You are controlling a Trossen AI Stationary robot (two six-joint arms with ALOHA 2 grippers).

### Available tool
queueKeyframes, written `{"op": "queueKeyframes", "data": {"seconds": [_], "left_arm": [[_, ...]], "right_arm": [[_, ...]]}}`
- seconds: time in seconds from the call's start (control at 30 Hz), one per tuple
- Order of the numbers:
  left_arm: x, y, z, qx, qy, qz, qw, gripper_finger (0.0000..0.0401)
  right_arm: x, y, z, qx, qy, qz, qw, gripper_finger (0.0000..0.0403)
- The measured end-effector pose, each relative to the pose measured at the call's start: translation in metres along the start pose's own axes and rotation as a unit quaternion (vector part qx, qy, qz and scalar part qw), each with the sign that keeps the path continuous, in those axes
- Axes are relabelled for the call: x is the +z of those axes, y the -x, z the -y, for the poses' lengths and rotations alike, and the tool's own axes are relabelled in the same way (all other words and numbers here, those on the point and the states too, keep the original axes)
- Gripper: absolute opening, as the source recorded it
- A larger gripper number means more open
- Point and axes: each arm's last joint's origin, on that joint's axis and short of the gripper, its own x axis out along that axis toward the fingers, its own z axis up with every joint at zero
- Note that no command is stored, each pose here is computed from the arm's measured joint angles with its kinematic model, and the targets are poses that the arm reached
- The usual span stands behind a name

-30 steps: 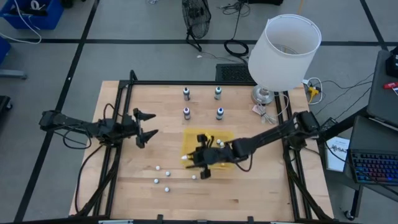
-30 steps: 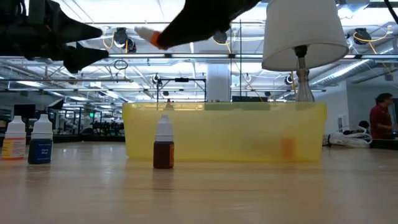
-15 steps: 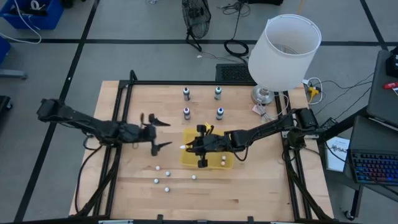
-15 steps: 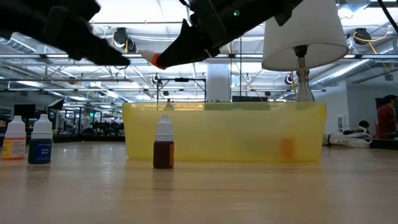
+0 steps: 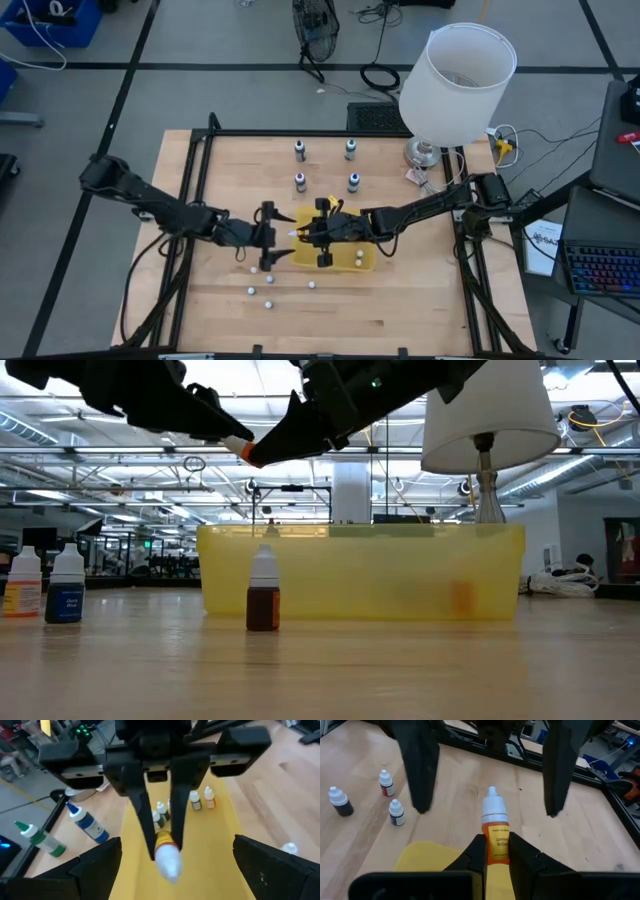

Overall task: Pick & Place food coloring
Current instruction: Put the small yellow food coloring bottle into the yellow container

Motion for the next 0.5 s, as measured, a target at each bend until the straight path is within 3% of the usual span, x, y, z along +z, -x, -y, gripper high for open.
{"op": "queueKeyframes", "data": {"seconds": [0.23,0.5], "left_arm": [[-0.0009,-0.0030,-0.0002,0.019,-0.021,-0.010,1.000,0.0368],[-0.0010,-0.0031,-0.0002,0.017,-0.017,-0.010,1.000,0.0260]], "right_arm": [[0.0000,0.0000,-0.0002,0.001,0.004,0.000,1.000,0.0039],[0.0001,0.0000,-0.0002,0.001,0.004,0.000,1.000,0.0039]]}}
